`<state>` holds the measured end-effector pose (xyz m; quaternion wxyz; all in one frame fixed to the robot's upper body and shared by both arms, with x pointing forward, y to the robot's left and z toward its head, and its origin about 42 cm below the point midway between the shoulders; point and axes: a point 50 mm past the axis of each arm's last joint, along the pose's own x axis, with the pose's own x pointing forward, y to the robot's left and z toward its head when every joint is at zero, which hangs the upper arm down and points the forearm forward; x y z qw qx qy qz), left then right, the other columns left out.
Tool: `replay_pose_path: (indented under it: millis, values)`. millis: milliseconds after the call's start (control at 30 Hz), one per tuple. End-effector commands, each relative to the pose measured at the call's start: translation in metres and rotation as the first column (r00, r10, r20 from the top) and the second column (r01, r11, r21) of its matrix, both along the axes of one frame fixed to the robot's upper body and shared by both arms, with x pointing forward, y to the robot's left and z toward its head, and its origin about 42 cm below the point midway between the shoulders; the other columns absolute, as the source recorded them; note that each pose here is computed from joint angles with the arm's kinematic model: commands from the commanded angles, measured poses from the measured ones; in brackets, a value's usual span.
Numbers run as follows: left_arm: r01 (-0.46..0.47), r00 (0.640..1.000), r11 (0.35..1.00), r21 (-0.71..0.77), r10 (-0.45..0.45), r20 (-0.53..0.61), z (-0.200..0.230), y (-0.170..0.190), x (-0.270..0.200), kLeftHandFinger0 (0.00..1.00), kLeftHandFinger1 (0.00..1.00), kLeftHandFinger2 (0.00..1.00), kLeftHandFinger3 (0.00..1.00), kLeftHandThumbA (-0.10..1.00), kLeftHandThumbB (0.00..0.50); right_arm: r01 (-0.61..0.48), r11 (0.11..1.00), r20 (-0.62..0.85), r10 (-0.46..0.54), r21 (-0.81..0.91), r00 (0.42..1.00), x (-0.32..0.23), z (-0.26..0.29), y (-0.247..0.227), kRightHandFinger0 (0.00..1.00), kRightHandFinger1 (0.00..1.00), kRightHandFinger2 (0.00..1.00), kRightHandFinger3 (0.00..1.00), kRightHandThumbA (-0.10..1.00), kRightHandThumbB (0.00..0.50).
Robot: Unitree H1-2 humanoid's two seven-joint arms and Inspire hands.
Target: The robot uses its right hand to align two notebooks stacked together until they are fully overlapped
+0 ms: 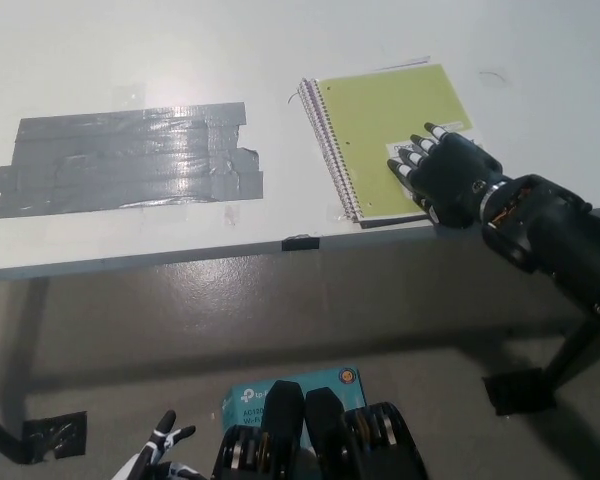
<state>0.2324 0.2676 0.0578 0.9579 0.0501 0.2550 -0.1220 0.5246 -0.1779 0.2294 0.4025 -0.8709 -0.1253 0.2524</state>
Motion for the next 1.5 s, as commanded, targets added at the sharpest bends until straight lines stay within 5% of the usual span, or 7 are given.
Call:
replay_pose_path:
  millis: [0,533,1467]
  values:
    - [0.015,1.000,1.000,0.007,-0.015,0.017,0.006,0.000,-0.002,0.37,0.40,0.44,0.92,1.00,0.500,-0.029,0.999,-0.002,0.029,-0.029,1.000,-0.003,-0.005,-0.004,1.00,1.00,1.00,1.00,1.00,0.500]
    - [0.016,1.000,1.000,0.020,-0.016,0.018,0.011,0.000,0.000,0.35,0.40,0.46,0.93,1.00,0.500,0.084,0.996,0.022,-0.083,-0.025,0.996,0.006,0.016,-0.023,1.00,1.00,1.00,1.00,1.00,0.500]
    - [0.049,0.998,0.999,0.003,-0.049,0.028,0.013,-0.014,0.004,0.37,0.36,0.36,0.90,1.00,0.500,0.121,0.992,0.060,-0.124,0.045,0.990,0.007,0.031,0.002,1.00,1.00,1.00,1.00,1.00,0.500]
